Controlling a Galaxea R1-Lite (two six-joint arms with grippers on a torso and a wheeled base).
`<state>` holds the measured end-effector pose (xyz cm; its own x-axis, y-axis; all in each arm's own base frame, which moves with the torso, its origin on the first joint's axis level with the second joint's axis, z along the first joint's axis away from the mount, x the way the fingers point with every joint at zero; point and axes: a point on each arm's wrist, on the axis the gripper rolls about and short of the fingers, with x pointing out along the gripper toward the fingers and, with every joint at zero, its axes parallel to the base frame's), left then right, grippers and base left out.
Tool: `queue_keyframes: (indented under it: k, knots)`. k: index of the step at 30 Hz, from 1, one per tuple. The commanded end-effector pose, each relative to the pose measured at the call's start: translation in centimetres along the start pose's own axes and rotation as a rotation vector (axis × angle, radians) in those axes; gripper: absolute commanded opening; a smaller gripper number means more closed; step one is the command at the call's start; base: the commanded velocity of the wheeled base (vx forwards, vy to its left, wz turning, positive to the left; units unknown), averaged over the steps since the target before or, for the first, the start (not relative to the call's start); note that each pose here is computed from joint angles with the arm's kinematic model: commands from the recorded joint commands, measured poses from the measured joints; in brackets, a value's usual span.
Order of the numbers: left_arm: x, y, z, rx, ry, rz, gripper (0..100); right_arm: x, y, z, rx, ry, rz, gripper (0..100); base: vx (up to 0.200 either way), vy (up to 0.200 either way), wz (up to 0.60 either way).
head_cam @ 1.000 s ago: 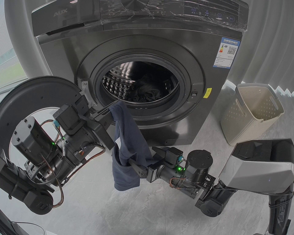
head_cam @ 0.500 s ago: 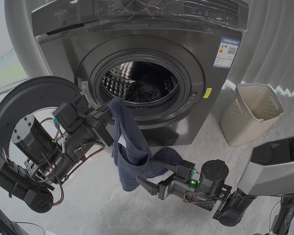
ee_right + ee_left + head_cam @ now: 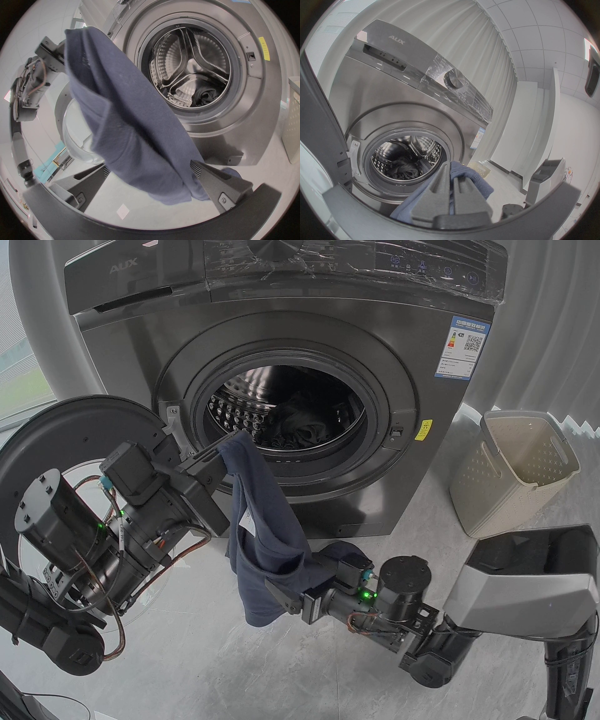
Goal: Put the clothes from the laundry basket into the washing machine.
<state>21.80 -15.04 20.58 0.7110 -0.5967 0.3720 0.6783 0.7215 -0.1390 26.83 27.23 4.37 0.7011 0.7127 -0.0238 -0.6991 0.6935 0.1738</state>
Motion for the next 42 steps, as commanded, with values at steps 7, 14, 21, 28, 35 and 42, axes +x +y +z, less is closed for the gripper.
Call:
queue_keyframes:
  k: [7, 14, 21, 28, 35, 42]
  knots:
    - [-0.6, -0.8, 1.1, -0.005, -0.029, -0.039, 0, 6.2, -1.7, -0.9, -0.019, -0.15, -0.007, 100, 0.0, 0.0, 0.0]
    - [-0.7, -1.5, 0.8, -0.016, -0.015, -0.063, 0, 7.3, -2.7, -0.3, -0.023, -0.203, -0.021, 100, 0.0, 0.0, 0.0]
    - [-0.8, -1.6, 1.4, -0.022, -0.033, -0.068, 0, 8.6, -4.1, -0.7, -0.026, -0.238, -0.043, 100, 0.0, 0.0, 0.0]
    - [-0.6, -0.9, 1.3, -0.013, -0.034, -0.04, 0, 8.5, -4.3, 0.1, -0.026, -0.259, -0.049, 0, 0.0, 0.0, 0.0]
    - [-0.9, 1.6, 1.4, 0.03, -0.03, 0.057, 0, 6.9, -4.7, 3.6, -0.025, -0.305, -0.073, 0, 0.0, 0.0, 0.0]
    - [-1.7, 5.4, -0.4, 0.091, 0.051, 0.195, 0, 5.5, -5.1, 6.3, -0.015, -0.349, -0.138, 0, 0.0, 0.0, 0.0]
